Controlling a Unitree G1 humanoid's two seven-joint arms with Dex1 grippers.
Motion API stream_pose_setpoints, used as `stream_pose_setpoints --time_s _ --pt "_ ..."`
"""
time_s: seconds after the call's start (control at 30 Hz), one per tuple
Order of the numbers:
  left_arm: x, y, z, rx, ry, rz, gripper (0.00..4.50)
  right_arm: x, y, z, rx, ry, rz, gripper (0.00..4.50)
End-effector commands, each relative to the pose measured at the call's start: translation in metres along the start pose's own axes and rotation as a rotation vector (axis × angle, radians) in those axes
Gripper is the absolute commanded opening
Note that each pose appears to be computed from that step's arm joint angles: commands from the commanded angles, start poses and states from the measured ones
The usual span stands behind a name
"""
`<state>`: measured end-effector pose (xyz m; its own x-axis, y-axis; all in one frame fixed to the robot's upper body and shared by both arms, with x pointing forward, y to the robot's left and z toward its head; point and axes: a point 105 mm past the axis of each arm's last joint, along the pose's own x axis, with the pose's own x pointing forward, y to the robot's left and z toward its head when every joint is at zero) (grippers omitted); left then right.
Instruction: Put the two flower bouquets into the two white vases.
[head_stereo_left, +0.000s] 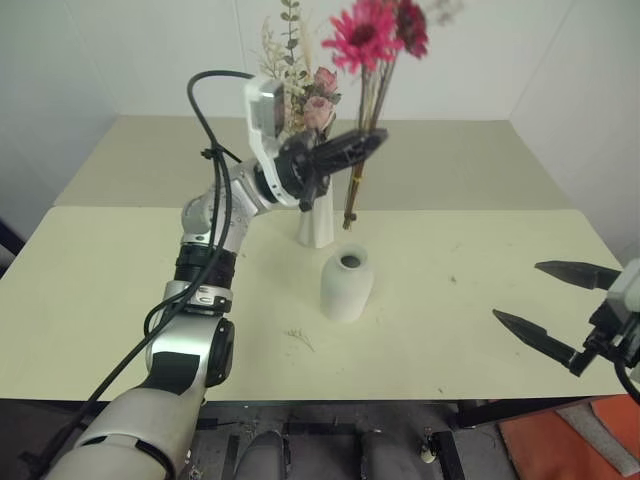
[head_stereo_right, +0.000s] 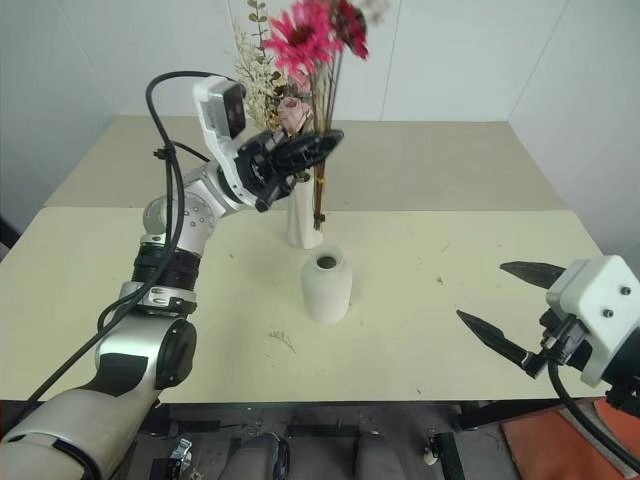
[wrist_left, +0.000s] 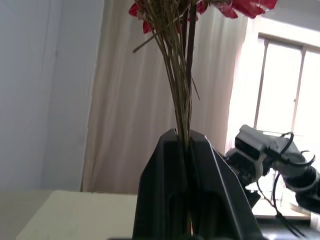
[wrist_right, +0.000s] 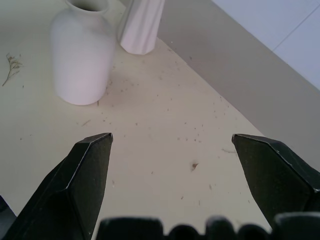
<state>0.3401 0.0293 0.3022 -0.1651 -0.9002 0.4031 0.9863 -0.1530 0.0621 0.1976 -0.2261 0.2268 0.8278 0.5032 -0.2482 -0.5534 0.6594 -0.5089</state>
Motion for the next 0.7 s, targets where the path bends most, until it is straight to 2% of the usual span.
stream_pose_setpoints --time_s 0.03,0.4,0.7 --pt "-0.001 0.0 -0.001 0.027 0.01 -0.016 0.04 -0.006 -0.005 0.006 -0.032 -0.005 -0.058 4.5" --pt "-0.002 0.002 -0.036 -0.015 0.019 0.027 0.04 0.001 -0.013 0.006 -0.048 -0.007 -0.073 4.5" --pt "-0.002 -0.001 -0.053 -0.006 0.042 0.03 0.04 0.001 -0.016 0.003 -0.061 0.007 -0.079 4.5"
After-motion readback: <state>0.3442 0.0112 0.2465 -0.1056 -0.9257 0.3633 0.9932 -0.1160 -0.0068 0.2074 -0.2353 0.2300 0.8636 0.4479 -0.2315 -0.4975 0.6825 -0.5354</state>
